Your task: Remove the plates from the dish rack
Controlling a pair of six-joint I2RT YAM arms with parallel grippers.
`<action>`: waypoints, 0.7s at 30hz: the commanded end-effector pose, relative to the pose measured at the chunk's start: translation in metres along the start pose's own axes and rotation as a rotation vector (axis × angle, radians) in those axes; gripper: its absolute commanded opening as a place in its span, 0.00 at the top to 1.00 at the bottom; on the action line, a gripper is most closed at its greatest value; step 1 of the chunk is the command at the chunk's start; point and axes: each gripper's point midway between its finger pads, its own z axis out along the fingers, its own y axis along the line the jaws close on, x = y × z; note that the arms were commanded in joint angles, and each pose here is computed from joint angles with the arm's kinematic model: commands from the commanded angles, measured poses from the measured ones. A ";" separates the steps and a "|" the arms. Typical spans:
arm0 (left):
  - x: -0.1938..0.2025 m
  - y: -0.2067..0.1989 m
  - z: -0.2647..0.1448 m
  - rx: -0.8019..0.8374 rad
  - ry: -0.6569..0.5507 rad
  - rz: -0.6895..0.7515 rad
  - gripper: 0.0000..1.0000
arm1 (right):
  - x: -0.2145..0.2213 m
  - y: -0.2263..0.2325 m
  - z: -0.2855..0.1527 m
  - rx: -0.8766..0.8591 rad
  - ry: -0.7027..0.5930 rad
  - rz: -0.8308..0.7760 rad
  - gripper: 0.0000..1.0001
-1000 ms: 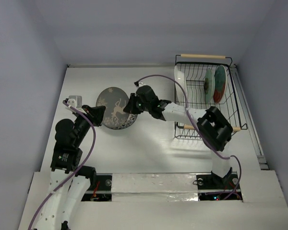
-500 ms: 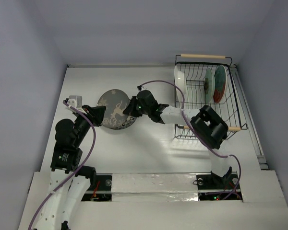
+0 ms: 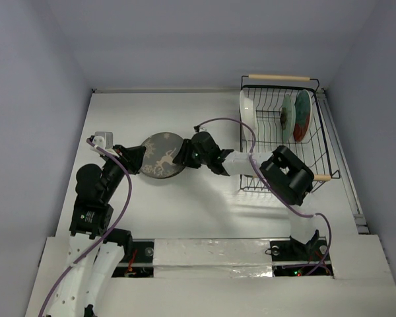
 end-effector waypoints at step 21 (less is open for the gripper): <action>-0.028 -0.014 -0.005 0.042 -0.079 0.025 0.90 | -0.059 0.003 -0.090 0.161 -0.162 -0.288 0.60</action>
